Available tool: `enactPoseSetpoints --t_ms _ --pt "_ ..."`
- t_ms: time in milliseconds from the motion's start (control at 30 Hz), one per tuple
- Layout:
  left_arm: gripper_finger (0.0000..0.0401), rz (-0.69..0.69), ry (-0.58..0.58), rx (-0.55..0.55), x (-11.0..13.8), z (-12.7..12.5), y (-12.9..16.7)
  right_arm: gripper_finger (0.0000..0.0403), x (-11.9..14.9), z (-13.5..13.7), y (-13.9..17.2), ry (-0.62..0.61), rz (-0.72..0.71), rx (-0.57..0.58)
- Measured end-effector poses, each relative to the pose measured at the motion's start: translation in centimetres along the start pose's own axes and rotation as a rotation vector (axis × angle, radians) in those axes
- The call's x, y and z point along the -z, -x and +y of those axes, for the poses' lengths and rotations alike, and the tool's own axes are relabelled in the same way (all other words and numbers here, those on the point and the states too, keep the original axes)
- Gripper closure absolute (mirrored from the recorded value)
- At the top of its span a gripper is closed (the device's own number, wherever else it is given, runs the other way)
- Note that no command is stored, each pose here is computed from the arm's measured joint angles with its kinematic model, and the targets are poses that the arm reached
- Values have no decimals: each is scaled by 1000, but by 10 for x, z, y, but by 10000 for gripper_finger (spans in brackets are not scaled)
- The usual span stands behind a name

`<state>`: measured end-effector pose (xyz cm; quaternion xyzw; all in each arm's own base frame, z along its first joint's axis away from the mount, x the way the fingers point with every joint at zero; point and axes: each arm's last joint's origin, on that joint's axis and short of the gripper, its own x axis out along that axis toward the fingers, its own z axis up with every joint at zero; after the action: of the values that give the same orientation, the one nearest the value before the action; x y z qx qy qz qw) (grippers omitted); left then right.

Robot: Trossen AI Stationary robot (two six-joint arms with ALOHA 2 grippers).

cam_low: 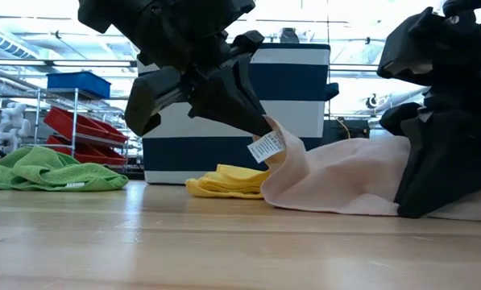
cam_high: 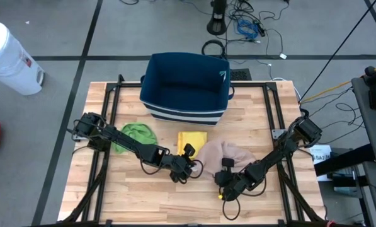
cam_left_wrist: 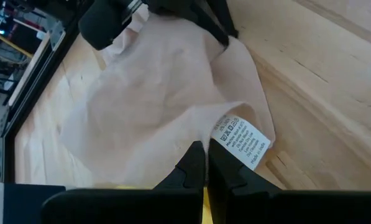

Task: Fold towel
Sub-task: Fold the brown towel

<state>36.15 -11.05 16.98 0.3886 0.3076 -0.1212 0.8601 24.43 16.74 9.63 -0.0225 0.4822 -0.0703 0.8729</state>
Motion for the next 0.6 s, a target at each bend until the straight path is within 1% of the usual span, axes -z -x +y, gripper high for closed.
enactPoseSetpoints --t_ms 167,300,467,600 --pt "401 -1 0 1 0 0 0 400 -5 2 2 28 -2 5" --pt "401 19 -8 -26 0 0 0 402 -18 8 8 74 8 0" --pt "401 35 -63 -67 -4 -4 2 402 -42 24 33 155 0 -20" --pt "401 90 -136 -149 -11 -7 6 403 -63 38 63 223 28 -16"
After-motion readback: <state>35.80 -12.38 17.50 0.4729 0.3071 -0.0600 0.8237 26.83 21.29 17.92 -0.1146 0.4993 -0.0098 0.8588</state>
